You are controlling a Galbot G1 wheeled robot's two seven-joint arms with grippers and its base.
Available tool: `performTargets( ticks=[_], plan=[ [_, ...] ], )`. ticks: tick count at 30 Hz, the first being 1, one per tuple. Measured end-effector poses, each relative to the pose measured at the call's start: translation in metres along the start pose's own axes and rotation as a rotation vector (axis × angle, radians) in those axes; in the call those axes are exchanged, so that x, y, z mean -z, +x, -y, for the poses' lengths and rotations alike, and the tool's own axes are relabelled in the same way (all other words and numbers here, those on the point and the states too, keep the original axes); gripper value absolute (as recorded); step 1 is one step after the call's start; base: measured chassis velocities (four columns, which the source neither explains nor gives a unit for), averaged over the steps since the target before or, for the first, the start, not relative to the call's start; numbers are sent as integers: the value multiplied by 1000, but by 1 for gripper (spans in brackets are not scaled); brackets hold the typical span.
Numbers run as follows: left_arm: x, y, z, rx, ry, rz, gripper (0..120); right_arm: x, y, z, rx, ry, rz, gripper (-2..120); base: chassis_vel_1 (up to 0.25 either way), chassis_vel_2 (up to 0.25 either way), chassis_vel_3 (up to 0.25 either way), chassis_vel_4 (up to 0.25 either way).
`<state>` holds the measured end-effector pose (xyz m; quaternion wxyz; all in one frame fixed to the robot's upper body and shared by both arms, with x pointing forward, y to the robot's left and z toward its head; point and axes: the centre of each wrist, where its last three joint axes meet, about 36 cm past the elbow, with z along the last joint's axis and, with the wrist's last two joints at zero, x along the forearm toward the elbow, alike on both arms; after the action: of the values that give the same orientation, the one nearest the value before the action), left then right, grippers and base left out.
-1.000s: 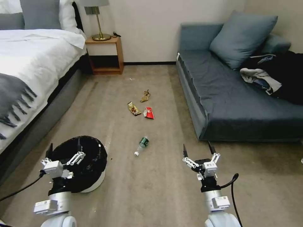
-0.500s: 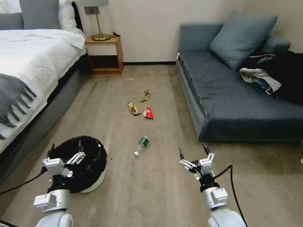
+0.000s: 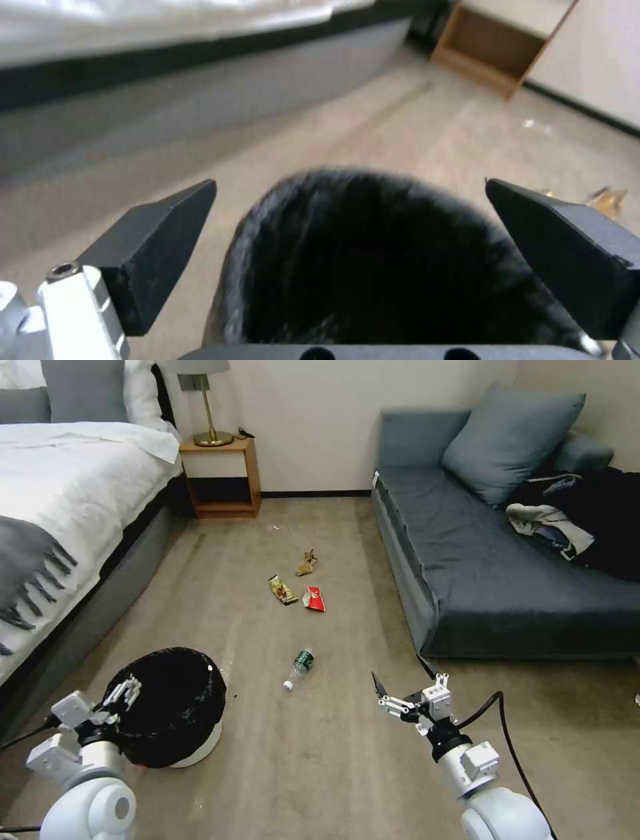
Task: Pick up the trash bin, then pick up the garbage on the floor and place it into the trash bin.
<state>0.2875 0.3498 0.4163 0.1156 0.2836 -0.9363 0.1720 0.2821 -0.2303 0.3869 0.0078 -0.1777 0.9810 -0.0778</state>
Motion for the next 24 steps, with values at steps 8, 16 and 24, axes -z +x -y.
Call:
performTargets(
  ticks=[8, 16, 24],
  plan=[
    [-3, -22, -5, 40, 36, -149, 100, 0, -1, 3, 1, 17, 43, 100, 0, 0, 0, 0],
    [-8, -29, -7, 104, -22, -242, 100, -2, 0, 4, -5, 18, 59, 100, 0, 0, 0, 0],
    [-19, -46, -8, 146, -21, -288, 100, -7, 0, 4, -5, 18, 64, 100, 0, 0, 0, 0]
  ],
)
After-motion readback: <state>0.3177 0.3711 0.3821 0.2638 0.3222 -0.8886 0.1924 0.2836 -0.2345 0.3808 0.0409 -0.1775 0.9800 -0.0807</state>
